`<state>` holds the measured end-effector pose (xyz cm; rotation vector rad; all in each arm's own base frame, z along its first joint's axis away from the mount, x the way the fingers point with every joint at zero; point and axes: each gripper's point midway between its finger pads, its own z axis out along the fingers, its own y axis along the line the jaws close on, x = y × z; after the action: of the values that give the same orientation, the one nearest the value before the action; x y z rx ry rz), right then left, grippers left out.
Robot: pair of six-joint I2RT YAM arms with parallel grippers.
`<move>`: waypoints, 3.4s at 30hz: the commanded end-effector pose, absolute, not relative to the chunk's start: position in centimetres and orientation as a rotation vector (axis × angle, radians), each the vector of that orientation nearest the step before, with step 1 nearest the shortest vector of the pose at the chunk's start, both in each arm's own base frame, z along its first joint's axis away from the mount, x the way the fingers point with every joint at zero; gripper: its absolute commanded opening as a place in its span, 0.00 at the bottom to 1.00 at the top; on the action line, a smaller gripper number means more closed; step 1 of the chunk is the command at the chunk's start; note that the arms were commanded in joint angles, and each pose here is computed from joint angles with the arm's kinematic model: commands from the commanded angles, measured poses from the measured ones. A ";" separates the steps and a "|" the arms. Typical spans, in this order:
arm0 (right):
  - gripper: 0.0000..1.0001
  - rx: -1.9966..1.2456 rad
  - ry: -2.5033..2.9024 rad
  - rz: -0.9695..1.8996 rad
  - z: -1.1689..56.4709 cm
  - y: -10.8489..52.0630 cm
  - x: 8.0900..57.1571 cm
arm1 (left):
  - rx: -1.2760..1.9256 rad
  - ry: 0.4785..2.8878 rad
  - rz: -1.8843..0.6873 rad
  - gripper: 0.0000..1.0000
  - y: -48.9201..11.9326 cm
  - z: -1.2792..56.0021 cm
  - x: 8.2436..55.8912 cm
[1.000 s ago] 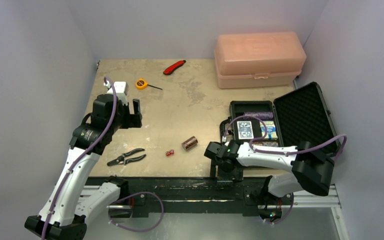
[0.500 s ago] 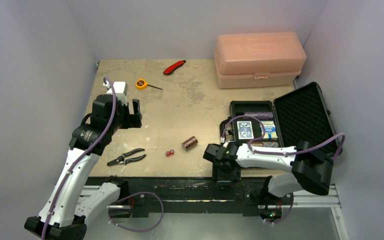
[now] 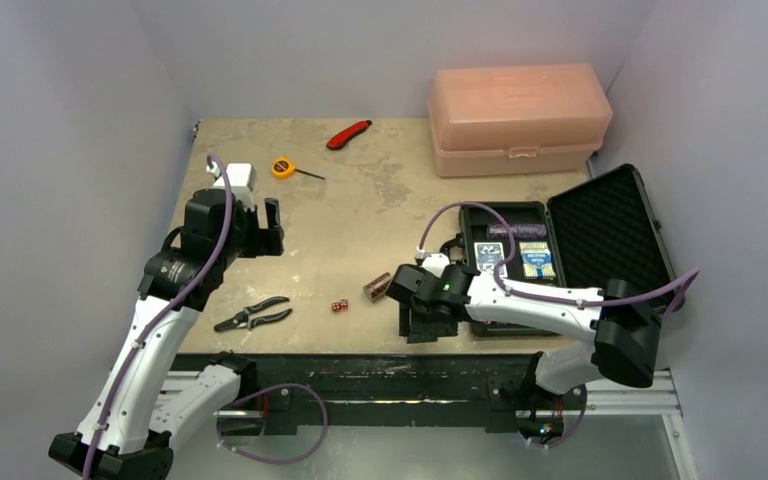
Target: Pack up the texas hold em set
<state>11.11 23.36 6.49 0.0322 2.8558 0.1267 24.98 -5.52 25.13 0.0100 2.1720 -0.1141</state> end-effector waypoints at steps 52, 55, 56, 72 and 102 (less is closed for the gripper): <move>0.00 0.284 1.935 0.109 24.6 7.3 37.6 | 0.021 2.104 -0.182 0.84 -6.3 26.8 24.7; 0.00 0.239 1.909 0.189 25.0 8.2 36.7 | 0.023 2.106 -0.187 0.84 -6.4 26.8 24.8; 0.00 0.230 1.897 0.193 25.1 8.1 36.4 | 0.024 2.106 -0.190 0.84 -6.4 26.7 24.8; 0.00 0.257 1.889 -0.088 24.1 2.4 37.7 | 0.033 2.131 -0.205 0.84 -6.9 26.2 25.0; 0.00 0.204 2.000 -0.262 15.5 -1.1 43.4 | 0.032 2.159 -0.194 0.84 -6.9 25.4 25.4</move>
<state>40.99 -0.38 12.10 0.1834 2.1360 -0.2469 24.94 -6.67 24.76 0.0409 2.1936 -0.1802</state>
